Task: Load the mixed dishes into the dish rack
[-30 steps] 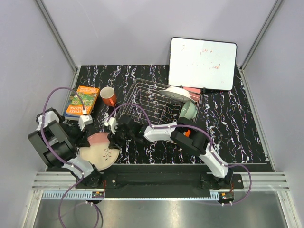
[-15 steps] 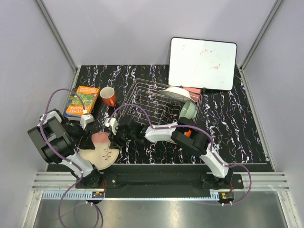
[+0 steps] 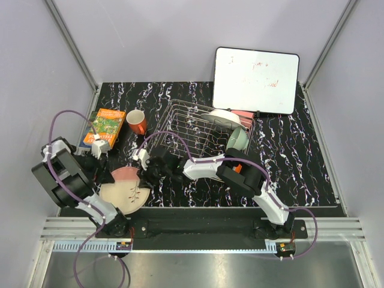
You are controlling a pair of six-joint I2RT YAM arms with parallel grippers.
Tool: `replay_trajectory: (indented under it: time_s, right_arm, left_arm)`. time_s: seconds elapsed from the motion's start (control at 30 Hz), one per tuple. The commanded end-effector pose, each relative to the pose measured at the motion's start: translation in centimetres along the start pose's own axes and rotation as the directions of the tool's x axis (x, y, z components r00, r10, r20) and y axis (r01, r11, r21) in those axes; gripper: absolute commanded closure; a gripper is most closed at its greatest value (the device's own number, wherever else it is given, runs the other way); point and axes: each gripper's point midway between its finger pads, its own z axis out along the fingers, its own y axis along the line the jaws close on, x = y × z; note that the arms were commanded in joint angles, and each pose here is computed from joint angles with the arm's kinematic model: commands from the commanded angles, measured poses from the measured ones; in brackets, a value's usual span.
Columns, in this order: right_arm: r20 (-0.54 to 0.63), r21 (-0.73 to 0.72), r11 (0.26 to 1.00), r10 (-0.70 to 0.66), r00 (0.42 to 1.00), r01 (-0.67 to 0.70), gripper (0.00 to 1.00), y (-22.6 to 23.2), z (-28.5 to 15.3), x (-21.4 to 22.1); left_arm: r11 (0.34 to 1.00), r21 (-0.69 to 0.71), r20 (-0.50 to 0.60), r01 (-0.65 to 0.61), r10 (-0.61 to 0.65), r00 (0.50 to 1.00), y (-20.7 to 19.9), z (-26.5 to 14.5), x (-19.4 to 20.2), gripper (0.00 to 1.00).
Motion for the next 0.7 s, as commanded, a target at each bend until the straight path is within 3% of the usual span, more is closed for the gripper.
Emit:
replay_trajectory:
  time_s: [0.0,0.2,0.67]
  right_arm:
    - [-0.075,0.041,0.999,0.028,0.997,-0.025,0.49,-0.1,-0.9,1.0]
    - [-0.083,0.057,0.998,0.038,0.996,-0.033,0.49,-0.3,-1.2,1.2]
    - [-0.088,0.062,0.998,0.033,0.996,-0.027,0.49,-0.5,-1.1,1.3]
  left_arm:
    - [0.981,-0.189,0.022,-0.031,0.036,0.999,7.1,-3.1,-0.9,0.01]
    - [0.984,-0.178,0.007,-0.002,0.003,1.0,8.2,-2.3,0.9,0.01]
    - [0.999,-0.038,-0.086,-0.027,0.024,0.996,3.5,1.9,4.3,0.01]
